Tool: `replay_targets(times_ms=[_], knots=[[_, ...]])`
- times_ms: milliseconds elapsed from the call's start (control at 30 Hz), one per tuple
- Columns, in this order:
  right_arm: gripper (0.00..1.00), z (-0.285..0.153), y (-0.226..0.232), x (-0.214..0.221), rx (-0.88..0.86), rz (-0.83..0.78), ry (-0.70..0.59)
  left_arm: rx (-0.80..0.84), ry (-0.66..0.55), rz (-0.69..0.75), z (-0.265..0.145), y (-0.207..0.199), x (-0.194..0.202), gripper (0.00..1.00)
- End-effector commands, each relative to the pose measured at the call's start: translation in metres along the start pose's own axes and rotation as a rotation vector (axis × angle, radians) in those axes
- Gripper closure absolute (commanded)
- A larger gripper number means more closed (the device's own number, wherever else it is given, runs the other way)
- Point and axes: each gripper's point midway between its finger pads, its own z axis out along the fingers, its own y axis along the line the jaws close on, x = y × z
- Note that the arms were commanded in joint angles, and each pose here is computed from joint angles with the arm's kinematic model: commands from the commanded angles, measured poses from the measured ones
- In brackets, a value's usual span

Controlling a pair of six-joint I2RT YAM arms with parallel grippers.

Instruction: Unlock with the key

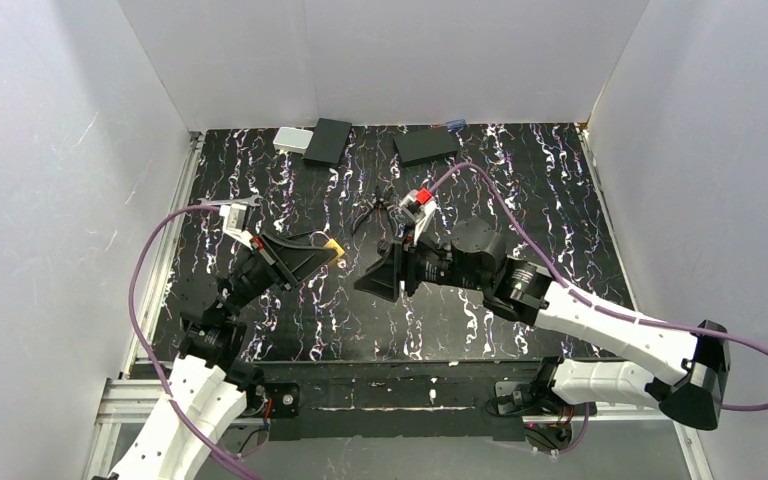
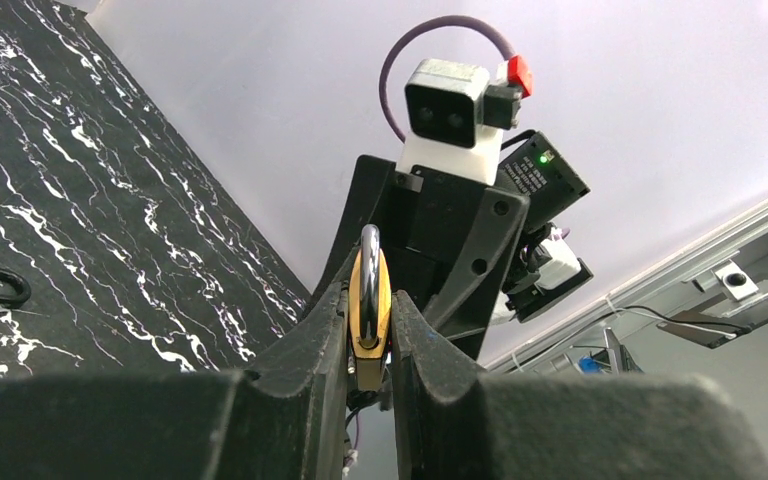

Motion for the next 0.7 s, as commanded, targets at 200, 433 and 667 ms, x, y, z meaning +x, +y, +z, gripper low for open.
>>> replay_targets(times_ms=[200, 433, 667], knots=[[0.41, -0.033, -0.046, 0.02, 0.197, -0.03, -0.057, 0.03, 0.103, 0.03, 0.001, 0.009, 0.018, 1.0], [0.41, -0.045, -0.071, 0.031, 0.301, -0.008, -0.088, 0.055, 0.309, -0.01, 0.024, 0.015, 0.025, 1.0], [0.37, -0.058, -0.091, 0.023, 0.393, 0.005, -0.199, 0.006, 0.328, -0.058, 0.053, 0.033, 0.009, 1.0]])
